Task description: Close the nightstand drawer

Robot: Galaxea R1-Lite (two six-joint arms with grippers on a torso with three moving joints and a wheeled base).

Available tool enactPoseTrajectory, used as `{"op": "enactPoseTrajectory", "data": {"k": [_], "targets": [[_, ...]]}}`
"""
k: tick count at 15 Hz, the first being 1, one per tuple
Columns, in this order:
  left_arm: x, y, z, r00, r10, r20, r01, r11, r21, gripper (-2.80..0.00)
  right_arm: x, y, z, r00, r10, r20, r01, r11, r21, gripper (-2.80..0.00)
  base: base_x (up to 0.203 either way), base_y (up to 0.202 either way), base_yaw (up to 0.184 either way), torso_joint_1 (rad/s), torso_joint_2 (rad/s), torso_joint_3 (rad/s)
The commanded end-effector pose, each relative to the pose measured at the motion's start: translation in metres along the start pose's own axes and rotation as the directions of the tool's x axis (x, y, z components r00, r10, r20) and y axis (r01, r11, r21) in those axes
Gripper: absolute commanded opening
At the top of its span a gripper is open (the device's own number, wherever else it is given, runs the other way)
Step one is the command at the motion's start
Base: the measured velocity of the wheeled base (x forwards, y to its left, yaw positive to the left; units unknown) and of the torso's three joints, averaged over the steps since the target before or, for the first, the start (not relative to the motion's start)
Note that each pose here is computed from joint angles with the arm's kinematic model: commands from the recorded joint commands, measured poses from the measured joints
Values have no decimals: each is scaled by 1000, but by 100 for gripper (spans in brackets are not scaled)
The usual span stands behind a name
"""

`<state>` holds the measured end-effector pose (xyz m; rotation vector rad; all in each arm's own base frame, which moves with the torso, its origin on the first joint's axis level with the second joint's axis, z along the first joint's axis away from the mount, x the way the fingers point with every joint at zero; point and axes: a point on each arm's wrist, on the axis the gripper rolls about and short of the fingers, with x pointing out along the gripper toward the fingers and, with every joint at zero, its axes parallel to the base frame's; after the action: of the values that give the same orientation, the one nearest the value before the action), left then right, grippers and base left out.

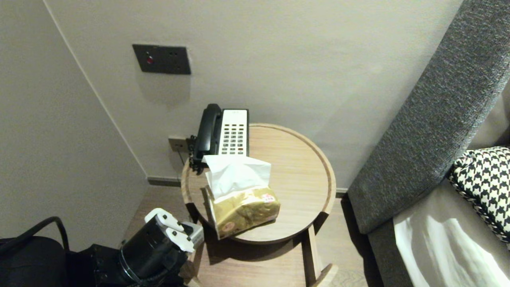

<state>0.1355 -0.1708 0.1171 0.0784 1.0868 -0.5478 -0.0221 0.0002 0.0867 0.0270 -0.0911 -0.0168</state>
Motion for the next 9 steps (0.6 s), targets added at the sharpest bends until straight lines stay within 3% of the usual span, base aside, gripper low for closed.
{"op": "enactPoseTrajectory", "data": {"k": [1,9], "targets": [[1,5,3,1000,11,21,-10,1000,-26,-280,2,0,-11,999,-1,-40,1,1000,0,-280,0,0,0,0,0,0],[1,24,16,992,20,121,-5,992,-124,-280,2,0,-11,999,-1,-40,1,1000,0,-280,0,0,0,0,0,0]]}}
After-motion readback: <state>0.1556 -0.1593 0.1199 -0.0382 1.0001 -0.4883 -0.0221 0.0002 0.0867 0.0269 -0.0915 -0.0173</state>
